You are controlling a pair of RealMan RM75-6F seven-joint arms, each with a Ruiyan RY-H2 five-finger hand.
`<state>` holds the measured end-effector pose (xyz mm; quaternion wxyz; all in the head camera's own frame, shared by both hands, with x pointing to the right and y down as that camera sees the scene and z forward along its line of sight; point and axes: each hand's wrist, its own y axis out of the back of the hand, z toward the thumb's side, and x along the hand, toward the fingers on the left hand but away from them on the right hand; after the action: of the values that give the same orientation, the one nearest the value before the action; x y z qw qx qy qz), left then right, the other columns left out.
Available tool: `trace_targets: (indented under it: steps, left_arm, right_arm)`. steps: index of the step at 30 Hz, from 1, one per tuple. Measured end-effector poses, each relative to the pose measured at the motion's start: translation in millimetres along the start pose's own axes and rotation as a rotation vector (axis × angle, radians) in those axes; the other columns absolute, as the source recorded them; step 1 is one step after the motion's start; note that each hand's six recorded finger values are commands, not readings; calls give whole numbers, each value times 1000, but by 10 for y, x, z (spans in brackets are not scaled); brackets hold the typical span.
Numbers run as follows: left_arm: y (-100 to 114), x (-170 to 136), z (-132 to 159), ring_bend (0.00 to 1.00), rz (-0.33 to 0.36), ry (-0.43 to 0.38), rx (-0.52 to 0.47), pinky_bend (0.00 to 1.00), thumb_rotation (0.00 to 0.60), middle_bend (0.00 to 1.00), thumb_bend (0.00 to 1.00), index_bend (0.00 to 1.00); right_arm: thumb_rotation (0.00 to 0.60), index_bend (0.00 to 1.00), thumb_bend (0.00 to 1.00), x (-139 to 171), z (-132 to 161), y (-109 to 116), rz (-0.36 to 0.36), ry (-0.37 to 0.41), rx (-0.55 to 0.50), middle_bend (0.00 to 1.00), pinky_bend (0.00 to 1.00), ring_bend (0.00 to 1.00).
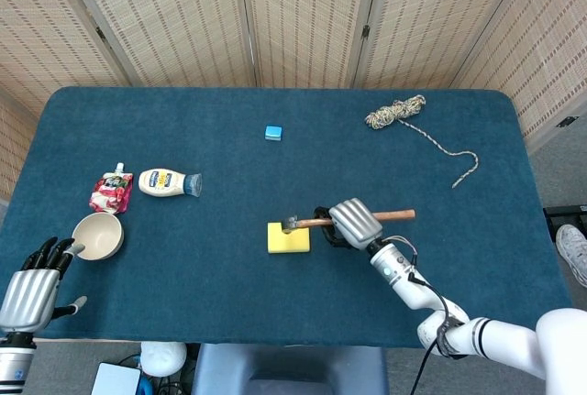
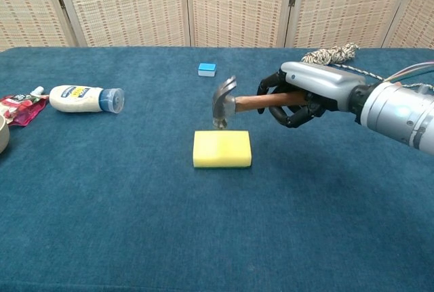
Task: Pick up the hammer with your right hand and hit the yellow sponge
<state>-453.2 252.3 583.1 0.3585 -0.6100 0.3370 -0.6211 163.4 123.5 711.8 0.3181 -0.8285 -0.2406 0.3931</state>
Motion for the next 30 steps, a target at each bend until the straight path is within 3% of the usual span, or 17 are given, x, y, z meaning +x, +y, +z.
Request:
trace_targets:
  steps: [8, 20, 30]
  left_arm:
    - [-7, -18, -38, 109, -3, 10, 2, 245, 600, 182, 106, 230]
    - [1, -8, -14, 109, 0, 2, 1, 245, 600, 182, 105, 228]
    - [-19, -10, -24, 110, -8, 6, 4, 245, 600, 182, 105, 227]
  right_arm:
    - [600, 905, 1000, -67, -57, -256, 72, -38, 35, 818, 817, 815]
    - [600, 906, 1000, -41, -2, 13, -18, -14, -57, 818, 817, 815]
    - [600, 906, 1000, -68, -77, -263, 67, -44, -21, 818, 817, 817]
